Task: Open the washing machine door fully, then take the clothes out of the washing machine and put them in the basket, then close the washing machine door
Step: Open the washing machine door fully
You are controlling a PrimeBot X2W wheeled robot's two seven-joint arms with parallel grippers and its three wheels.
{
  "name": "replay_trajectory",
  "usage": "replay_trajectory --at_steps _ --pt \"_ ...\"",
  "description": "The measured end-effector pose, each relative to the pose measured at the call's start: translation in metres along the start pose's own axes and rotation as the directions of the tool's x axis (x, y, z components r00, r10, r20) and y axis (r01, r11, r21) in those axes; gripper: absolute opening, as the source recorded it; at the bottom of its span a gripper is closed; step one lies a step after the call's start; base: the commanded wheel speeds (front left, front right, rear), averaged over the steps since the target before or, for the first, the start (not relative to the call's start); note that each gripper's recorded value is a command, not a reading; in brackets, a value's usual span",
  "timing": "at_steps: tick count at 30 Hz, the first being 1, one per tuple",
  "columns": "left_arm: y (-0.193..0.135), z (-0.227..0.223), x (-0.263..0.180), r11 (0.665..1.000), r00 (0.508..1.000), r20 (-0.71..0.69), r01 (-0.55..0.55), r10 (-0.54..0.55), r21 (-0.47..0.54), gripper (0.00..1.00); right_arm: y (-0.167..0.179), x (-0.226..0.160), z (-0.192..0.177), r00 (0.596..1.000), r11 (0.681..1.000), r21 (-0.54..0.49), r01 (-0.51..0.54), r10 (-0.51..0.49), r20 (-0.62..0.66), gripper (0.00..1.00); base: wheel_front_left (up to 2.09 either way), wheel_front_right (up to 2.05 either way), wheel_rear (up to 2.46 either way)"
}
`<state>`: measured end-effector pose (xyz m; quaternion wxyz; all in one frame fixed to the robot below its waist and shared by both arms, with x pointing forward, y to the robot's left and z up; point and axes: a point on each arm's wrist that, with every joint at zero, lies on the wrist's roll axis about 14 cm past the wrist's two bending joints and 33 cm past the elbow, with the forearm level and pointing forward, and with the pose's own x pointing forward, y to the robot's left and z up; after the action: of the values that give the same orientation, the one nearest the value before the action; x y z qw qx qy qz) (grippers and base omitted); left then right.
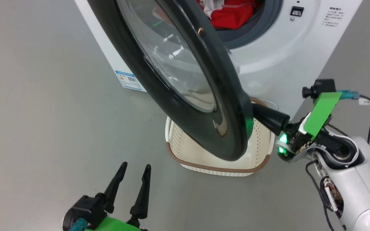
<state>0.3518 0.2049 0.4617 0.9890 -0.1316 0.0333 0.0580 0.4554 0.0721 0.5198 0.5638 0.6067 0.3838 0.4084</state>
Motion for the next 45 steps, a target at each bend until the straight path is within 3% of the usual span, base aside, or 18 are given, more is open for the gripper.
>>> replay_trajectory --at_steps 13,33,45 --pt "0.021 0.012 -0.028 0.997 0.997 0.041 -0.072 0.073 -0.006 1.0 -0.001 0.021 -0.055 0.99 1.0 0.005 0.003 -0.002 -0.138 0.0 0.0 0.0 0.0" --pt "0.056 0.028 -0.072 0.977 0.971 0.108 -0.211 0.213 -0.029 1.0 0.012 0.052 -0.136 0.938 1.0 -0.003 -0.021 0.018 -0.347 0.0 0.0 0.0 0.0" --pt "0.061 0.029 -0.078 0.971 0.964 0.115 -0.237 0.239 -0.033 1.0 0.015 0.056 -0.157 0.925 1.0 0.003 -0.026 0.025 -0.379 0.0 0.0 0.0 0.0"
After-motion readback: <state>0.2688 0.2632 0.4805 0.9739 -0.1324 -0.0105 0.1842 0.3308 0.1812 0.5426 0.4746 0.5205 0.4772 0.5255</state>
